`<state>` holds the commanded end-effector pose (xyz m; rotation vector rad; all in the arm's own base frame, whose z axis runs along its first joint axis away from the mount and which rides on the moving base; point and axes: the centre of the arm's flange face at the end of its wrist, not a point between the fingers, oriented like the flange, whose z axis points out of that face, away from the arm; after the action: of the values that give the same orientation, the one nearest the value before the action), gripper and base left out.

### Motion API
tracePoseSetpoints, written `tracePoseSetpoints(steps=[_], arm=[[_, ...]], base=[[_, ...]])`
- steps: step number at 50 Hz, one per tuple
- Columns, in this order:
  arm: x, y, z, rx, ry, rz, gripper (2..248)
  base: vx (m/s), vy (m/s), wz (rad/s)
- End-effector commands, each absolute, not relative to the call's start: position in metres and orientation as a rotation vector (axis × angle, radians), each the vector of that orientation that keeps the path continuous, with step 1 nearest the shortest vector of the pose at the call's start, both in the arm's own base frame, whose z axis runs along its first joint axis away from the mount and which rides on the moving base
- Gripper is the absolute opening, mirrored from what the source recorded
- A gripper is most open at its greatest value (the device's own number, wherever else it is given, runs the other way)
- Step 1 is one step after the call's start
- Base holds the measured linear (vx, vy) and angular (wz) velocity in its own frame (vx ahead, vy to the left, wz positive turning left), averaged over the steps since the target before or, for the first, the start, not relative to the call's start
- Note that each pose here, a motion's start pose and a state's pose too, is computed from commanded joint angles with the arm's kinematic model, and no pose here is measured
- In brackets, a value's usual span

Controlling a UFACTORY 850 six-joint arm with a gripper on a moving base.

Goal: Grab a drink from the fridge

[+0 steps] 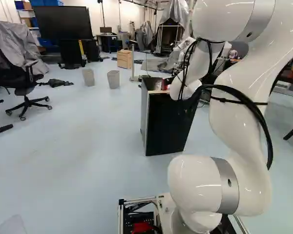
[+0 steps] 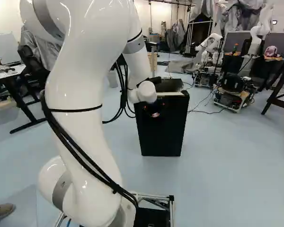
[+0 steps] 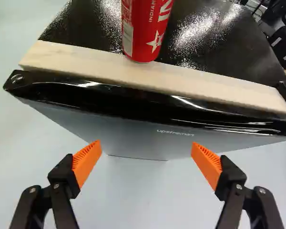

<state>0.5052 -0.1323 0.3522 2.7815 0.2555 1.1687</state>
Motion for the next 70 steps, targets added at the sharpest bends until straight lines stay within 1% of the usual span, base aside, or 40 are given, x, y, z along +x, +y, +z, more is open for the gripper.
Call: tracePoseSetpoints(steps=[29,70], arm=[[0.501,-0.131,0.352,2.783,0.255,1.166,247],[0.527,-0.132,0.351,2.773,0.273,1.186,247]], base=[[0.000,0.000,0.000],[0.000,0.000,0.000]])
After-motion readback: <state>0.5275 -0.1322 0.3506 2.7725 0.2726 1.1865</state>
